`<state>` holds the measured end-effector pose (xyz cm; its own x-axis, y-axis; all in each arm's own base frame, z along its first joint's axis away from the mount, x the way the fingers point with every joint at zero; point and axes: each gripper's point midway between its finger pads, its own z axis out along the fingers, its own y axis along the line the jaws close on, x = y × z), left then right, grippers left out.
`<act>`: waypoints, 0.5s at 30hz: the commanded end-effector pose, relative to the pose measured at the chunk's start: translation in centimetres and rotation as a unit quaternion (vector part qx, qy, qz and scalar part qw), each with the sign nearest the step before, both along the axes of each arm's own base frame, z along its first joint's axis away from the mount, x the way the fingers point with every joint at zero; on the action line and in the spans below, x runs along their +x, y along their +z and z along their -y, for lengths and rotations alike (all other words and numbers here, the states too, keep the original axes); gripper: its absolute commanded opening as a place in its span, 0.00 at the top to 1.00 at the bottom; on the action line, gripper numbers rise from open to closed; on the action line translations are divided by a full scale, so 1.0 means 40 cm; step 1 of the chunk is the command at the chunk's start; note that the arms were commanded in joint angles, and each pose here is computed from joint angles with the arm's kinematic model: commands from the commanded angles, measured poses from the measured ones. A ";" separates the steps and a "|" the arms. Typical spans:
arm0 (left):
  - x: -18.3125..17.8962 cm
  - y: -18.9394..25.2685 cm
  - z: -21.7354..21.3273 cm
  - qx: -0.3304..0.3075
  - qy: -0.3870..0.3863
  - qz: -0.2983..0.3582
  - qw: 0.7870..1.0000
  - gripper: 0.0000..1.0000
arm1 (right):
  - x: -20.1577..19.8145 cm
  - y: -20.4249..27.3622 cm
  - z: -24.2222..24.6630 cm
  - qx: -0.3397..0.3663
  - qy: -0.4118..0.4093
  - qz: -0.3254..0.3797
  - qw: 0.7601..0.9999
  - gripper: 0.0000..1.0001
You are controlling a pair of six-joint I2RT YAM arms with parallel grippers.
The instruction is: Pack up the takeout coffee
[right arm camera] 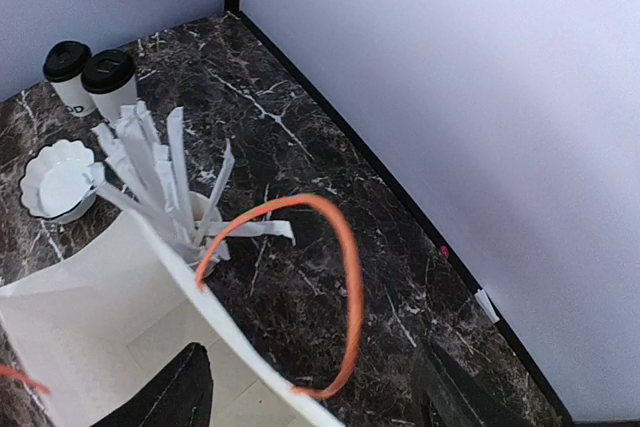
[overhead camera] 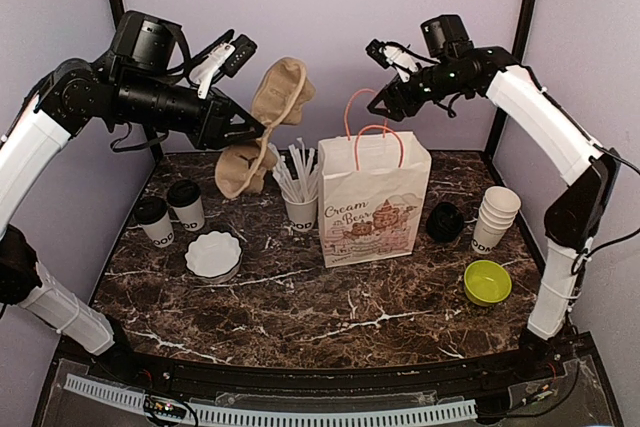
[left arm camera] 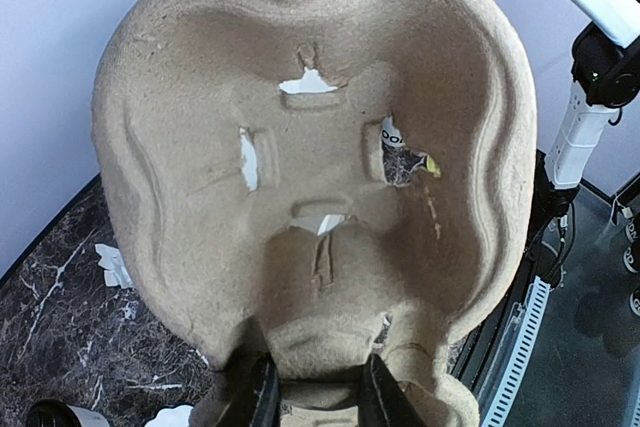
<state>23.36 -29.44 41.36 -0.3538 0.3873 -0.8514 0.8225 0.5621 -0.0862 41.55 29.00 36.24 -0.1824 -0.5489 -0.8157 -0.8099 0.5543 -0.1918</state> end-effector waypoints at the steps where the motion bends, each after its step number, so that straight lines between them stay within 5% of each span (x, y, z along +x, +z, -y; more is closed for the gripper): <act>1: -0.010 0.015 0.005 -0.008 -0.014 0.010 1.000 0.73 | 0.074 0.018 -0.012 0.032 -0.023 0.001 0.999 0.33; 5: -0.012 0.014 0.008 -0.012 -0.017 0.009 1.000 0.73 | 0.070 0.015 -0.022 0.046 0.001 -0.017 0.999 0.61; 10: -0.010 0.021 0.023 -0.016 -0.033 0.021 0.999 0.73 | -0.074 0.037 -0.038 0.079 0.095 -0.055 0.991 0.97; 15: -0.006 0.062 0.056 -0.042 -0.066 0.071 0.994 0.72 | -0.229 0.052 -0.039 0.100 0.152 -0.077 0.980 1.00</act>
<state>23.32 -30.28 41.93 -0.3022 0.3859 -0.8716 0.8518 0.5198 -0.0651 38.47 29.94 34.83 -0.2469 -0.4860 -0.8384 -0.8986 0.4386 0.0104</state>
